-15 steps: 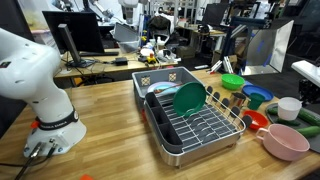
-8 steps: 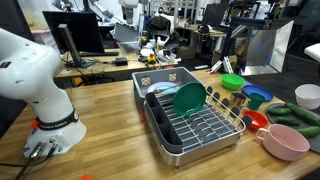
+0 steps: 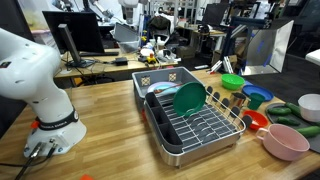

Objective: Pour the things in the white mug into the pink bowl

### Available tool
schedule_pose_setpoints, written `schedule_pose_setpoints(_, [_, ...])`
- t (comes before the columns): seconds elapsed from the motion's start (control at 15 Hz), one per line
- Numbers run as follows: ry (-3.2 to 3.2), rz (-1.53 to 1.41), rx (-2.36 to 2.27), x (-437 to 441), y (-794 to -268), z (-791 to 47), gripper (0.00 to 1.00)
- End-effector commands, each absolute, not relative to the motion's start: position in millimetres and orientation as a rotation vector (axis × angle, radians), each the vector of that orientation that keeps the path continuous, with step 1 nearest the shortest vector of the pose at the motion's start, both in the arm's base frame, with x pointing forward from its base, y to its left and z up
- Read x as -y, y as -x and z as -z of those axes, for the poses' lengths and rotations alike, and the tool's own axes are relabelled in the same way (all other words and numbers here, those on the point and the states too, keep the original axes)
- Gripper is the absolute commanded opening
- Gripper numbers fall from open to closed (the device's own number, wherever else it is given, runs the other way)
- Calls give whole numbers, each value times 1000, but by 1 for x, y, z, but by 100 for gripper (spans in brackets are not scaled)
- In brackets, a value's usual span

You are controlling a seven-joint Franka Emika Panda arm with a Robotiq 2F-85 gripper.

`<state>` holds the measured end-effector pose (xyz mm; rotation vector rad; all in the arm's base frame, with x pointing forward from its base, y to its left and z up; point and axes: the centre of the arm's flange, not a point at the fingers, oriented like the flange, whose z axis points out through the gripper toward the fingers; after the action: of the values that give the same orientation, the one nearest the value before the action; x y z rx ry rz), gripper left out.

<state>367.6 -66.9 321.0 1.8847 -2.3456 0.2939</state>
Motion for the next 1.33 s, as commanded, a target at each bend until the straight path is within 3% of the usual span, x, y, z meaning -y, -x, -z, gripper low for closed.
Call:
schedule_pose_setpoints(0.0, [-1884,-293,2345,67,-368,-321,9])
schedule_pose_setpoints(0.4, [-1884,-293,2345,67,-367,-321,9])
schedule_pose_setpoints(0.47, [-1884,-293,2345,67,-367,-321,2])
schedule_pose_setpoints(1.27, [-1731,-392,2059,35,-352,-315,2])
